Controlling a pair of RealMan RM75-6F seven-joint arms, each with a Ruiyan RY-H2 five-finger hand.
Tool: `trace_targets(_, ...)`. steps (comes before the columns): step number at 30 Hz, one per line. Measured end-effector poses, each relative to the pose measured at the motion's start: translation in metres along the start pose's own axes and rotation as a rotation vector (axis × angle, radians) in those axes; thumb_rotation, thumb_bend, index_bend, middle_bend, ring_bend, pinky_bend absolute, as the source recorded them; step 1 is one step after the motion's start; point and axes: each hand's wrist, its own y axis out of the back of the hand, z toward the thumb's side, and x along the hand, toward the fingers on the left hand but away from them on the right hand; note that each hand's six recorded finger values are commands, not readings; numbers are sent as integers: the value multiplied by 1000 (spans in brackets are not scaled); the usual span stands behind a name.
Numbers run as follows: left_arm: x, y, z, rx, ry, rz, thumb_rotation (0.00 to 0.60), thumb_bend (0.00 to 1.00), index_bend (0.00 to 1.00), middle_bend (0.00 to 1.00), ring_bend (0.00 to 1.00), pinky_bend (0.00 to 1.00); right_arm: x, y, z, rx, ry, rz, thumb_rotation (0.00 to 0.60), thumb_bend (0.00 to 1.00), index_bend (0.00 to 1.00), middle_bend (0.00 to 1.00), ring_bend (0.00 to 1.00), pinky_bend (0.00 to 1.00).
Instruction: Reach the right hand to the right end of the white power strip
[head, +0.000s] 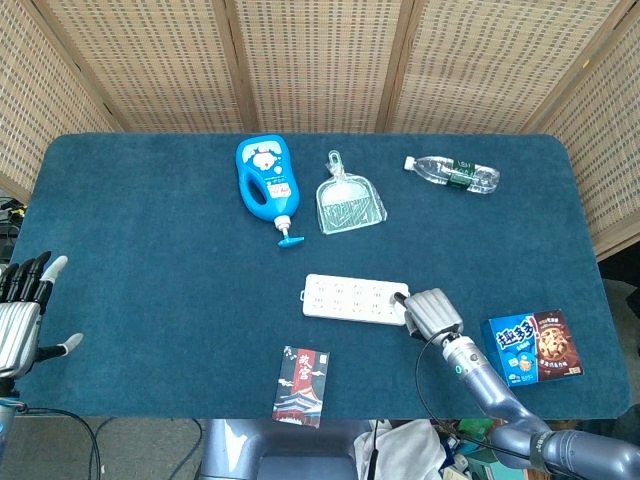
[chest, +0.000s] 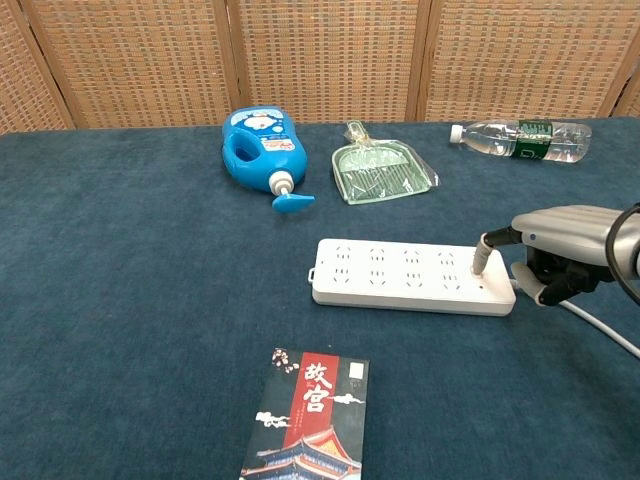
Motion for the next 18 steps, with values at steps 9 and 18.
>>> trace_targets(9,0,0,0,0,2,0,600,81,0,0,0,0,0,-5,3,24,-5,24,600,758,300,1000,1000,1000)
trace_targets(18,-1,1,0,-3,-1,1,600,82,0,0,0,0,3,36,15,-60,41,-153,600,757,304,1000,1000,1000)
